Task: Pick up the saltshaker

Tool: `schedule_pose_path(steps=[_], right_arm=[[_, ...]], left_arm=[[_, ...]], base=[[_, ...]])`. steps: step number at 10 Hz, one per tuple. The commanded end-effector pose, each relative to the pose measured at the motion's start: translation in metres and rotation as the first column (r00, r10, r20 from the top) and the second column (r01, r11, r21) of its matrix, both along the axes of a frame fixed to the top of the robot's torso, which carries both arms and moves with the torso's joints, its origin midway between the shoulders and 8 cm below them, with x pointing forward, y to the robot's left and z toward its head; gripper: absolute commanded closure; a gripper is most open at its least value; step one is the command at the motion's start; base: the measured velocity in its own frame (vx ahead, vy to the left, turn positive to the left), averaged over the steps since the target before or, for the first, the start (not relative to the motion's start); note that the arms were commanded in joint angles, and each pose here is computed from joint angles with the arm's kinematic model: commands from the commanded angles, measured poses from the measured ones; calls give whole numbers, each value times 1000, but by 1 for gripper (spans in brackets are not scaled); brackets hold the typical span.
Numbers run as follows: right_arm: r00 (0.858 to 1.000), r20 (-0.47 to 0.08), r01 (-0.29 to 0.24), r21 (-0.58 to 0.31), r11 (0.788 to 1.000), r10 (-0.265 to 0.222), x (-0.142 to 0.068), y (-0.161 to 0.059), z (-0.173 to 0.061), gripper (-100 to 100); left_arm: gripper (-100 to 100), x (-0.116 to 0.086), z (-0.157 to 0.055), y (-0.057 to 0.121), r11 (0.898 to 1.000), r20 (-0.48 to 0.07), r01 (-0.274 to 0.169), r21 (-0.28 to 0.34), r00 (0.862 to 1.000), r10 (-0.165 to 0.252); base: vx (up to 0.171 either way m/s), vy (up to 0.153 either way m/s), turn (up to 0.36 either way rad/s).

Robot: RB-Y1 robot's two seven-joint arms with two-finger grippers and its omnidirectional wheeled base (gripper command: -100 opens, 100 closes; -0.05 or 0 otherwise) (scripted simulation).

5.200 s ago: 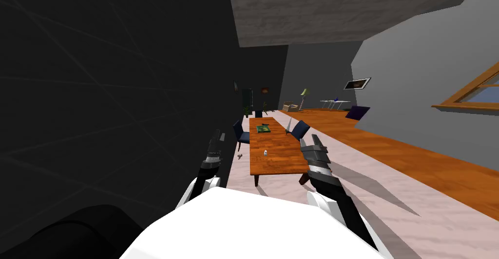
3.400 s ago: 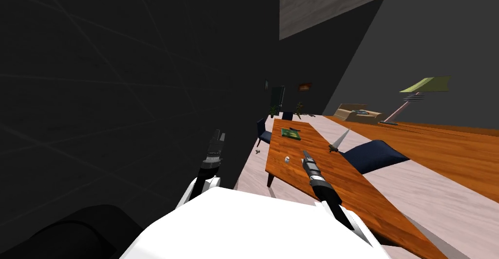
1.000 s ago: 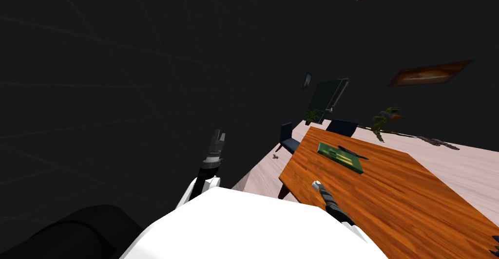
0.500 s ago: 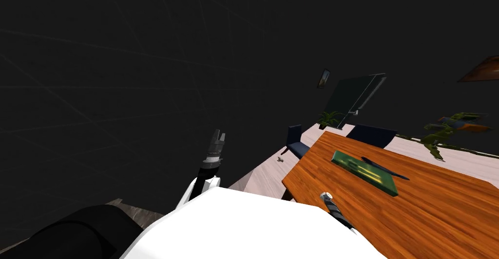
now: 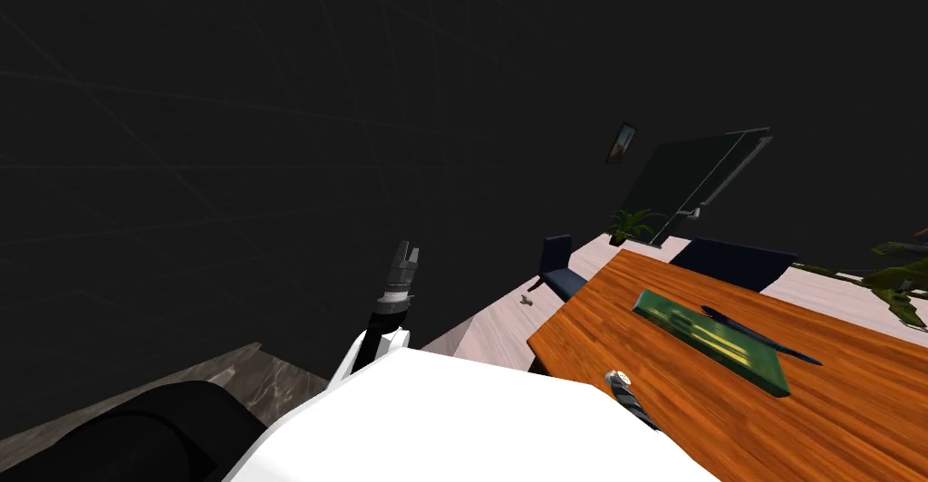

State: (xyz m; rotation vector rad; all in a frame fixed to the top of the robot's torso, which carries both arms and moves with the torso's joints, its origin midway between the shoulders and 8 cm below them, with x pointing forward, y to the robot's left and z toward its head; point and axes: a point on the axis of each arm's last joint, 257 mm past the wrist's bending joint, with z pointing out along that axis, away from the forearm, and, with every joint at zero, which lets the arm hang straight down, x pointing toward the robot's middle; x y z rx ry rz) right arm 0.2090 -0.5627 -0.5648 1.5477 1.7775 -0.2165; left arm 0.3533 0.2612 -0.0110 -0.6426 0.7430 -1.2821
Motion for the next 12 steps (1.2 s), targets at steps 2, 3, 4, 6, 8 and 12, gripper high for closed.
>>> schedule_pose_path(steps=[2,3,4,6,8,12], right_arm=[[997,-72,9,-23,1000,-11,-18,-6,-10,-100],[997,-82,9,-20,1000,-11,-22,-5,-13,-100],[992,-126,12,-34,999,-16,-33,-8,-18,-100],[985,-171,13,-45,999,-21,-45,-10,-23,-100],[980,-193,43,-39,998,-50,-56,-11,-28,-100],[970,-244,11,-66,998,-27,-64,-15,-30,-100]], left_arm=[[0,0,0,0,1000,0,0,0,1000,0],[0,0,0,0,1000,0,0,0,1000,0],[0,0,0,0,1000,0,0,0,1000,0],[0,0,0,0,1000,0,0,0,1000,0],[0,0,0,0,1000,0,0,0,1000,0],[0,0,0,0,1000,0,0,0,1000,0]], base=[[-15,-41,216],[-13,-40,140],[-15,-46,252],[-14,-47,175],[-23,-52,249],[-3,-6,49]])
